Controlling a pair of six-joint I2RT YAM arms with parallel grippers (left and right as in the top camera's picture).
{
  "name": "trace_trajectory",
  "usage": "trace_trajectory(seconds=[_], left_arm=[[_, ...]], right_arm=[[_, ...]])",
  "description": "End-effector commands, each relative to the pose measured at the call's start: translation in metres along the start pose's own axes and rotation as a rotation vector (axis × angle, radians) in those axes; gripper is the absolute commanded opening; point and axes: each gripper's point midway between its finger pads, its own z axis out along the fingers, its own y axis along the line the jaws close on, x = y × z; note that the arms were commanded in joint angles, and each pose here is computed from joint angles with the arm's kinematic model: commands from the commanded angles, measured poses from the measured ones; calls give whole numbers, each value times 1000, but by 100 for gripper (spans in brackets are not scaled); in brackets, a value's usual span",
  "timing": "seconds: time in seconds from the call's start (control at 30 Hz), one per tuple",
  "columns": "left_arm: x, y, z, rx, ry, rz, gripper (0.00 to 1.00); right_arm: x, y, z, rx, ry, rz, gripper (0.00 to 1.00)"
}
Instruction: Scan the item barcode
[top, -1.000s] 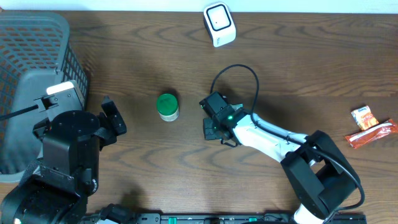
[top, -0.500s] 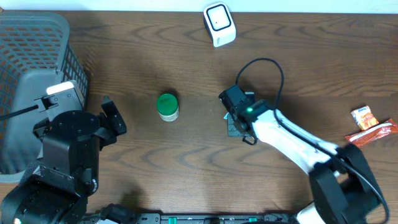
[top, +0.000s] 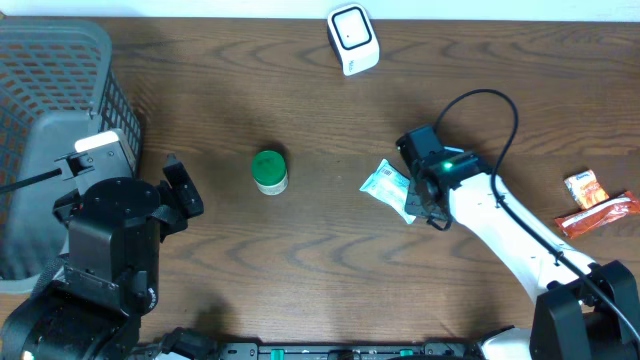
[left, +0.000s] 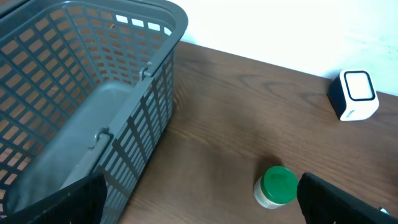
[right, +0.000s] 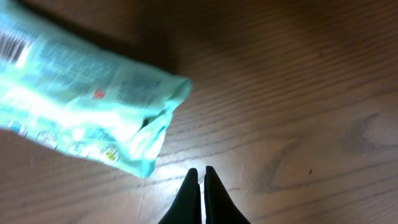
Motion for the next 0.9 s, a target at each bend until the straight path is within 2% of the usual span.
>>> trace_trajectory(seconds=[0.0,0.4,0.57,0.73,0.87], left_arm=[[-1,3,0,-14,-5,-4,98],[-1,3,0,-14,-5,-4,98],[-1,3,0,-14,-5,-4,98],[-1,3,0,-14,-5,-4,98],[-1,3,0,-14,-5,-4,98]], right_arm=[[1,-5,6,8,17,49,1],[21,17,53,-7,158,22,1],[-4,40,62,-88,57,-41,1],[-40,61,59,-175,-89,-123,6],[-53,61,54,-201,-106,-112,5]])
